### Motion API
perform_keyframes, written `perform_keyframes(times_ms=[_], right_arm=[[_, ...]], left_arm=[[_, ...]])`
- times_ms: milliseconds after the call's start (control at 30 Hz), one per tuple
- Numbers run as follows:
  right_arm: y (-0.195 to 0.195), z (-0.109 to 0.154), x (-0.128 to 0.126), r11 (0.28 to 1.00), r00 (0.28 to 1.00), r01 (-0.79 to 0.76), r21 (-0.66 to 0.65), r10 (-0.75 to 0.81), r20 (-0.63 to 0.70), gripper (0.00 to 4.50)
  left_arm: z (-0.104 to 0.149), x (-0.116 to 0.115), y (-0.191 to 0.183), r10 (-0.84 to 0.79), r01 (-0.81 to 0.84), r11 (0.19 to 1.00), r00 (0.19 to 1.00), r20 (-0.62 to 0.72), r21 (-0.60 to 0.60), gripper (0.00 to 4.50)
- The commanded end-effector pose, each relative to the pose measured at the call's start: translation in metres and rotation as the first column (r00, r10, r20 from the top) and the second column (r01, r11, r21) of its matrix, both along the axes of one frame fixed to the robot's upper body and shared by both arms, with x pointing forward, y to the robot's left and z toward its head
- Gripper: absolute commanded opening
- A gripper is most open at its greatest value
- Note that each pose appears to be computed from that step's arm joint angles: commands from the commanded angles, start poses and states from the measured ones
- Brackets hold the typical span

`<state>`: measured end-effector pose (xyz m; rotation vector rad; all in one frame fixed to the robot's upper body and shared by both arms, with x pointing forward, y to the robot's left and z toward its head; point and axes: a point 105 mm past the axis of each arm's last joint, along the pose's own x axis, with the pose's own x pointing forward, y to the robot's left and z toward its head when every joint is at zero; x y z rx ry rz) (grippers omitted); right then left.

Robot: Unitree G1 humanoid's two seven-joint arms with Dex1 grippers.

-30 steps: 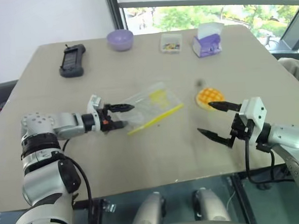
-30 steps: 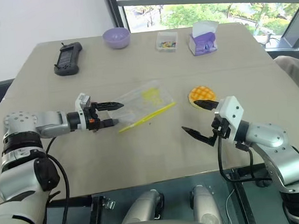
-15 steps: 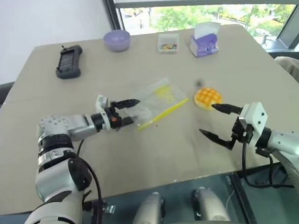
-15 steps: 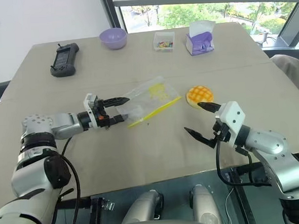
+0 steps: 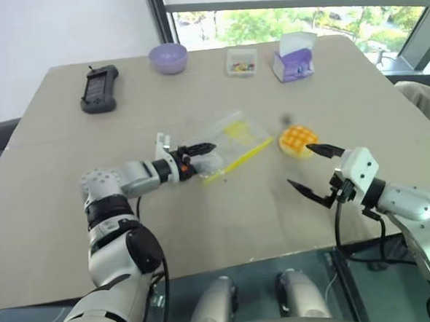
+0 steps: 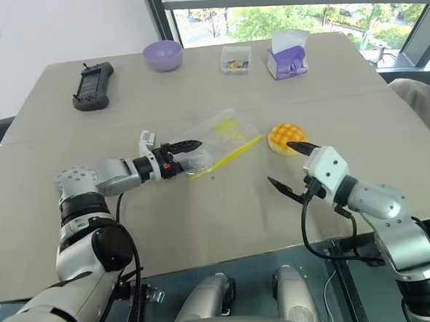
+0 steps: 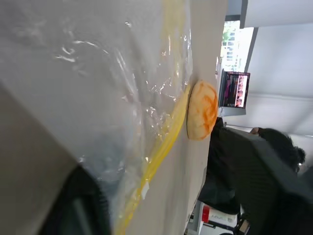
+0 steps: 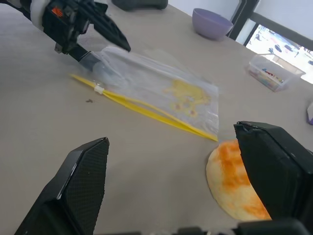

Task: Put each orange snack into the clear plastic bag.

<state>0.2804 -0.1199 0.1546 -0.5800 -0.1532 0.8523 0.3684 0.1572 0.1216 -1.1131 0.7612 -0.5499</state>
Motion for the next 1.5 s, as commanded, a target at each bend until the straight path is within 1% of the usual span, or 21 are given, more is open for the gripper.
perform_keyframes(times_ms=[33,67,100,133,200,300,433,500,667,800,967,1000,1033,1067,1100,1133,1267,1300,1433,1500], right_arm=[[0.017,0.009,0.008,0.998,0.993,-0.030,-0.047,0.035,0.112,4.50],[0.020,0.008,0.014,0.998,0.991,-0.023,-0.066,0.031,0.133,4.50],[0.023,0.008,0.020,0.997,0.988,-0.015,-0.082,0.027,0.150,4.50],[0.025,0.008,0.026,0.995,0.987,-0.006,-0.095,0.021,0.161,4.50],[0.028,0.005,0.036,0.991,0.983,0.008,-0.136,0.017,0.182,4.50],[0.027,-0.004,0.059,0.962,0.959,0.070,-0.263,0.007,0.283,4.50],[0.029,-0.012,0.079,0.936,0.936,0.115,-0.332,0.009,0.351,4.50],[0.038,-0.015,0.091,0.926,0.927,0.130,-0.353,0.013,0.375,4.50],[0.063,-0.019,0.114,0.920,0.899,0.180,-0.349,-0.010,0.437,4.50],[0.089,-0.023,0.120,0.934,0.895,0.163,-0.319,-0.003,0.447,4.50],[0.106,-0.024,0.127,0.943,0.892,0.164,-0.290,-0.016,0.452,4.50],[0.108,-0.024,0.128,0.945,0.892,0.163,-0.283,-0.019,0.452,4.08],[0.110,-0.024,0.128,0.948,0.892,0.163,-0.275,-0.022,0.451,3.81],[0.111,-0.024,0.129,0.949,0.893,0.162,-0.269,-0.025,0.450,3.40],[0.112,-0.024,0.130,0.950,0.894,0.164,-0.266,-0.029,0.448,2.85],[0.112,-0.025,0.131,0.950,0.894,0.166,-0.265,-0.032,0.446,2.40],[0.110,-0.025,0.135,0.951,0.892,0.183,-0.249,-0.055,0.448,0.37],[0.109,-0.024,0.136,0.952,0.891,0.186,-0.243,-0.059,0.450,0.02],[0.105,-0.013,0.140,0.958,0.878,0.207,-0.200,-0.092,0.470,0.02],[0.102,-0.006,0.142,0.958,0.870,0.218,-0.187,-0.104,0.482,0.02]], left_arm=[[0.029,0.002,0.001,0.014,-0.010,0.999,0.997,0.082,-0.044,1.34],[0.034,0.002,0.000,0.018,-0.013,0.998,0.996,0.091,-0.056,0.98],[0.040,0.003,-0.001,0.024,-0.016,0.997,0.994,0.103,-0.070,0.47],[0.046,0.004,-0.002,0.030,-0.020,0.996,0.993,0.115,-0.083,0.08],[0.056,0.005,-0.003,0.041,-0.027,0.994,0.990,0.135,-0.108,0.08],[0.071,0.006,-0.003,0.057,-0.033,0.988,0.985,0.164,-0.148,0.08],[0.084,0.004,-0.001,0.068,-0.038,0.986,0.980,0.185,-0.161,0.08],[0.087,0.003,0.002,0.080,-0.048,0.985,0.979,0.188,-0.167,0.08],[0.091,0.000,0.005,0.114,-0.078,0.979,0.975,0.188,-0.190,0.08],[0.095,-0.006,0.005,0.155,-0.116,0.969,0.973,0.173,-0.216,0.08],[0.098,-0.011,0.000,0.189,-0.152,0.962,0.970,0.152,-0.229,0.08],[0.098,-0.011,-0.001,0.195,-0.158,0.960,0.969,0.151,-0.230,0.00],[0.098,-0.012,-0.002,0.200,-0.162,0.959,0.968,0.151,-0.231,0.00],[0.098,-0.012,-0.003,0.204,-0.166,0.958,0.967,0.152,-0.232,0.00],[0.098,-0.012,-0.004,0.207,-0.169,0.958,0.966,0.152,-0.233,0.00],[0.098,-0.012,-0.004,0.211,-0.172,0.957,0.966,0.152,-0.234,0.00],[0.099,-0.013,-0.005,0.219,-0.179,0.955,0.963,0.157,-0.235,0.00],[0.099,-0.013,-0.004,0.220,-0.180,0.955,0.963,0.157,-0.235,0.00],[0.095,-0.015,-0.001,0.216,-0.181,0.961,0.962,0.164,-0.208,0.00],[0.094,-0.018,0.002,0.202,-0.170,0.971,0.961,0.192,-0.168,0.00]])
